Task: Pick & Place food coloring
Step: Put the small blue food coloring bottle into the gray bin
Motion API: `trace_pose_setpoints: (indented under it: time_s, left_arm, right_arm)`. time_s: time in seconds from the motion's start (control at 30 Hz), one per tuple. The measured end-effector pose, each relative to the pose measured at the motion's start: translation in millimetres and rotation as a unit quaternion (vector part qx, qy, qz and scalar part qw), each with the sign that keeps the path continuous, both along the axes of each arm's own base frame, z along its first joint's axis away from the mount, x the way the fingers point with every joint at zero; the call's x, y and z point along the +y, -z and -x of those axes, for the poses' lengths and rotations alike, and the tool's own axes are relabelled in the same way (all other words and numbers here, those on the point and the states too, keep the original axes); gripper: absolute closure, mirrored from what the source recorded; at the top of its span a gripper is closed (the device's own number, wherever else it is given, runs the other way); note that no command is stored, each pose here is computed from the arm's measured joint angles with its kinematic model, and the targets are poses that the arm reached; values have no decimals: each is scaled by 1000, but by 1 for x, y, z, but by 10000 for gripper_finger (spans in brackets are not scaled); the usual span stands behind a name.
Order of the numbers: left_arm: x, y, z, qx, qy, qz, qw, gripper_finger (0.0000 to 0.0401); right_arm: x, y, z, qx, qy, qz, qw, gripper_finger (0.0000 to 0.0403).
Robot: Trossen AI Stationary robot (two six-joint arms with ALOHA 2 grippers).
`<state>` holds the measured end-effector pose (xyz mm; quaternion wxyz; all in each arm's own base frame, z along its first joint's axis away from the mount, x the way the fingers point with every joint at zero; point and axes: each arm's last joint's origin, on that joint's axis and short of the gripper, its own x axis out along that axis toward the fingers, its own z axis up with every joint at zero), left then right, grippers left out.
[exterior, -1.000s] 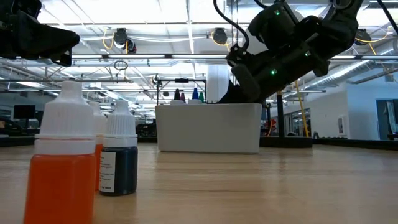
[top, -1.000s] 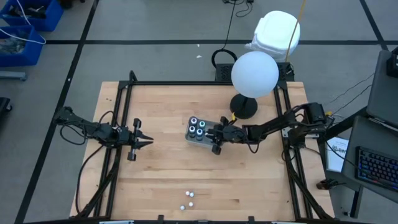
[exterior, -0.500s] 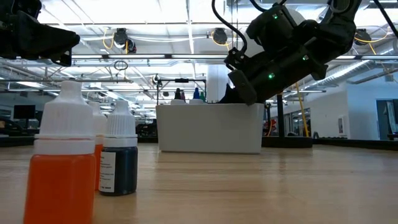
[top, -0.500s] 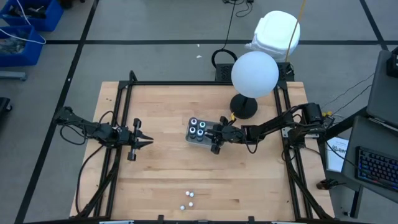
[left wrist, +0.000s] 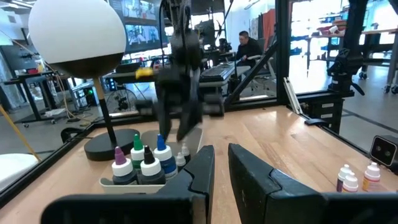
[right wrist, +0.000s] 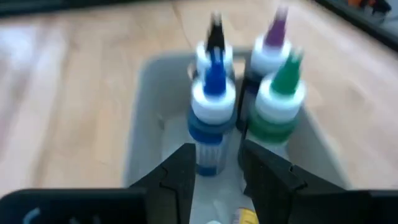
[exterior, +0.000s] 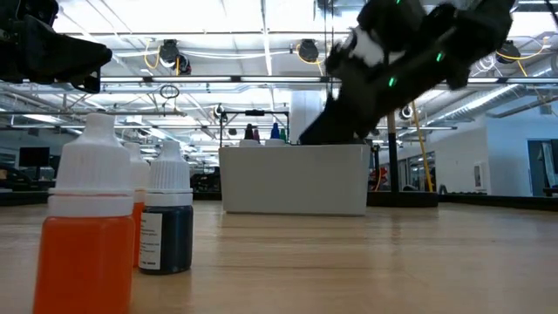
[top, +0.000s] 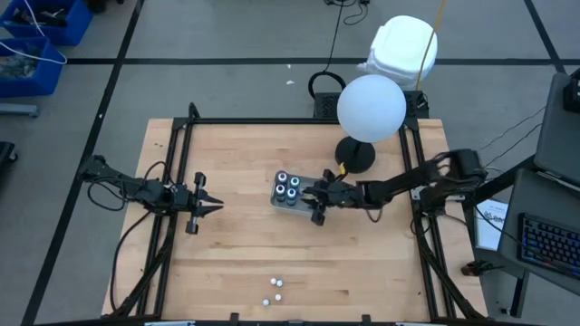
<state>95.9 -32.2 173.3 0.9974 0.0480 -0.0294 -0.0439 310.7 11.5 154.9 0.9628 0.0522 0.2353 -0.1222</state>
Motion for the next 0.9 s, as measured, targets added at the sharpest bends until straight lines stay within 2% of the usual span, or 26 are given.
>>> trace_pose_setpoints:
  time_s: [0.17,0.3,0.4,0.5,0.6,0.9]
  left_arm:
    - [0,0,0,0,0,1,1000,345]
    - [0,0,0,1,1,7,1000,345]
    - [0,0,0,3,2,10,1000,345]
    - [0,1,0,6,3,12,1000,345]
    - [0,1,0,6,3,12,1000,345]
    - [0,1,0,7,3,17,1000,345]
  right_arm:
    - [11,-47,28,-10,-23,15,1000,284]
    - [21,-85,63,-85,-62,33,994,305]
    - [24,-99,96,-134,-81,36,987,331]
    - [26,-99,129,-180,-101,31,978,364]
    - [27,-87,156,-219,-118,15,968,396]
    - [21,-48,196,-318,-134,12,938,401]
